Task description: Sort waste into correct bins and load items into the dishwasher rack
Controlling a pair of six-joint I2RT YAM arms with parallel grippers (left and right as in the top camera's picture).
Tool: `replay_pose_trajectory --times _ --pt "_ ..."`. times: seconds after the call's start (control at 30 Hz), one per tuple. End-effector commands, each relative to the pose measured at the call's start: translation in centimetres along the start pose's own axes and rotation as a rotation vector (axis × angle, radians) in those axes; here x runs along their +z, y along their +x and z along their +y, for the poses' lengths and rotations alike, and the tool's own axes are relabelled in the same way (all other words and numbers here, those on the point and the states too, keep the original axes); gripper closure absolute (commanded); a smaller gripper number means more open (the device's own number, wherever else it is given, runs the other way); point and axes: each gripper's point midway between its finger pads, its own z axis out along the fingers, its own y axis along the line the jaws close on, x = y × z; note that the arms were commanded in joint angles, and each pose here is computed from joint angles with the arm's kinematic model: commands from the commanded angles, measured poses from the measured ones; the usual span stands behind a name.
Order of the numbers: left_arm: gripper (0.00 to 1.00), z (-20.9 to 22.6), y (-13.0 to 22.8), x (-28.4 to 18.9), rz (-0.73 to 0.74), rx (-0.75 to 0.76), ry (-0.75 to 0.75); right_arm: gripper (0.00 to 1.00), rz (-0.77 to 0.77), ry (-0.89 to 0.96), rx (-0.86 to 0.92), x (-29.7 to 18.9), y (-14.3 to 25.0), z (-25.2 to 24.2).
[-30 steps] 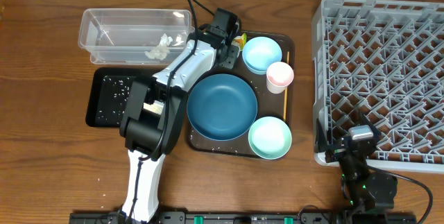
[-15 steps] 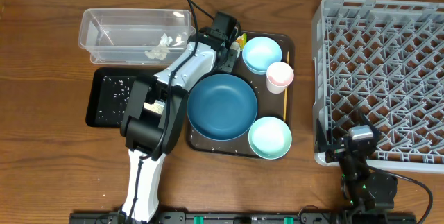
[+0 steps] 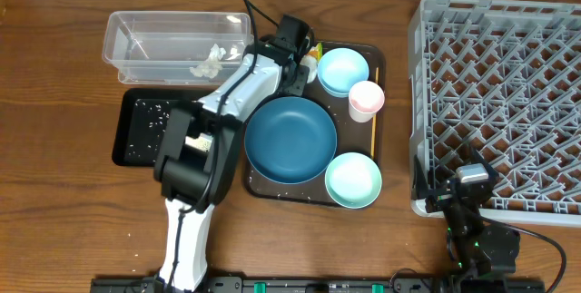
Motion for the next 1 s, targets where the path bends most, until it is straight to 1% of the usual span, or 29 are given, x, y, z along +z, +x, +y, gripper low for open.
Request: replay_pose_trajectory --times 0.0,0.17,0.33,0.47,0.6,0.67,0.73,0.83,0.97 --pt "0.94 -0.1 -2.2 -4.2 -0.089 -0.019 0.008 0.01 0.000 -0.003 -0.010 0.0 0.0 0.1" --pt "0.94 -0.2 -3.2 -6.4 -0.136 -0.046 0.015 0.01 0.000 -0.003 -0.010 0.0 0.0 0.1" --pt "0.94 -0.1 -3.7 -7.6 -0.162 -0.047 0.016 0.01 0.000 -0.003 -0.010 0.0 0.0 0.1" --pt "0.94 0.5 -5.3 -10.0 -0.238 -0.072 0.004 0.01 0.000 -0.003 -0.010 0.0 0.0 0.1" --pt "0.94 3.5 -7.0 -13.9 -0.344 -0.134 -0.100 0.01 0.000 -0.003 -0.010 0.0 0.0 0.1" --pt "0.94 6.0 -7.5 -15.9 -0.397 -0.221 -0.180 0.01 0.000 -0.003 -0.010 0.0 0.0 0.1" --pt "0.94 7.9 -7.6 -17.3 -0.426 -0.280 -0.222 0.01 0.000 -0.003 -0.010 0.0 0.0 0.1" --pt "0.94 10.5 -7.4 -17.9 -0.437 -0.357 -0.245 0.01 0.000 -0.003 -0.010 0.0 0.0 0.1" --pt "0.93 13.7 -6.1 -17.1 -0.402 -0.492 -0.272 0.01 0.000 -0.003 -0.010 0.0 0.0 0.1"
